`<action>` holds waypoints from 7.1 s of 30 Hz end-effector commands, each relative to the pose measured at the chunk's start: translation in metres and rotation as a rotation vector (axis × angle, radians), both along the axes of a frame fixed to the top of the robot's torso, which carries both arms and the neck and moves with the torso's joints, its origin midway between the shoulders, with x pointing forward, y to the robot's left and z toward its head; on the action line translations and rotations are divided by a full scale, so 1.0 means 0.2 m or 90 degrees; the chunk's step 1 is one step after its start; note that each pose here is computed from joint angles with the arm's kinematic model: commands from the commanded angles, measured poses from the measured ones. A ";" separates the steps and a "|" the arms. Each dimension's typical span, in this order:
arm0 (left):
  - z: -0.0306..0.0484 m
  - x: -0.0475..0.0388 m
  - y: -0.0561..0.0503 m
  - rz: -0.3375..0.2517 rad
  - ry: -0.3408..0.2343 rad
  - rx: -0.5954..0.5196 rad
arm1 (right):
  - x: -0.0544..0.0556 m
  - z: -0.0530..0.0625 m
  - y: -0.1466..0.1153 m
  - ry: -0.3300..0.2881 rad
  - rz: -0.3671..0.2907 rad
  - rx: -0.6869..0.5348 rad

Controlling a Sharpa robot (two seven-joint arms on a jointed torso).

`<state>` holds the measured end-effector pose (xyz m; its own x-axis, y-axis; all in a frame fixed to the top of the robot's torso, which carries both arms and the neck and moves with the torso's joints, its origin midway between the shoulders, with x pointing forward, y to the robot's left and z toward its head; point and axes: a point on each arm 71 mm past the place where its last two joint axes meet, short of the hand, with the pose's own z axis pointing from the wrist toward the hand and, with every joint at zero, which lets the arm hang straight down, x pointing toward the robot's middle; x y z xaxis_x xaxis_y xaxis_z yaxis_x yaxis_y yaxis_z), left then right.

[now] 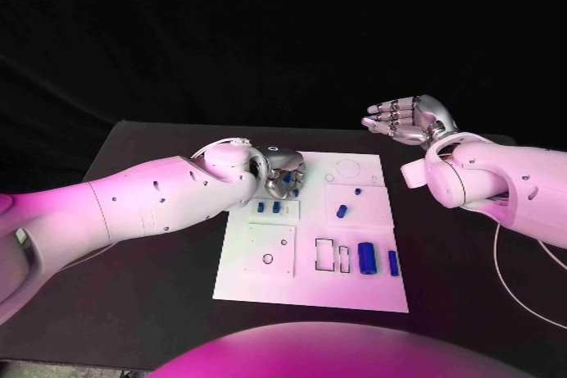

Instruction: Assemble the parts on the task board

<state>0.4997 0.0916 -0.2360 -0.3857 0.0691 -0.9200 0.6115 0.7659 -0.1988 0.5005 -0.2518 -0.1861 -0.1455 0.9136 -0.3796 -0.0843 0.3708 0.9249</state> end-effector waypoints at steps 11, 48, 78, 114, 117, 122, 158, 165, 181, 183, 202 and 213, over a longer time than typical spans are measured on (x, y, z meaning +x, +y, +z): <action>-0.017 0.009 -0.02 0.001 0.015 0.010 | 0.00 0.00 0.01 -0.004 0.012 0.001; -0.045 0.007 -0.03 -0.003 0.041 0.004 | 0.00 0.00 0.02 -0.003 0.014 0.001; 0.051 0.009 0.12 0.054 0.021 -0.121 | 0.00 0.00 0.01 -0.003 0.012 0.000; -0.005 0.000 0.35 0.111 0.055 -0.084 | 0.00 -0.02 0.00 0.001 0.011 -0.001; -0.008 -0.001 0.35 0.111 0.056 -0.084 | 0.00 -0.02 0.00 0.001 0.011 -0.001; -0.011 -0.003 0.35 0.112 0.057 -0.083 | 0.00 -0.02 0.00 0.001 0.010 -0.001; -0.012 -0.012 0.33 0.111 0.067 -0.093 | 0.00 -0.03 0.00 0.002 0.011 -0.001; -0.025 -0.009 0.33 0.115 0.077 -0.074 | 0.00 -0.03 0.00 0.003 0.011 -0.001; -0.037 -0.002 0.33 0.122 0.077 -0.059 | 0.00 -0.03 0.00 0.003 0.010 -0.001; -0.037 -0.001 0.33 0.123 0.076 -0.059 | 0.00 -0.03 0.00 0.003 0.010 -0.001; -0.036 -0.010 0.33 0.120 0.075 -0.072 | 0.00 -0.03 0.00 0.003 0.010 -0.002; -0.038 -0.004 0.34 0.129 0.074 -0.071 | 0.00 -0.03 0.00 0.005 0.010 -0.002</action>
<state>0.4991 0.1601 -0.2436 -0.4817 -0.1183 -0.8683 0.4177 0.8400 -0.3462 0.5007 -0.2540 -0.1919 -0.1463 0.9130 -0.3808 -0.0733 0.3738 0.9246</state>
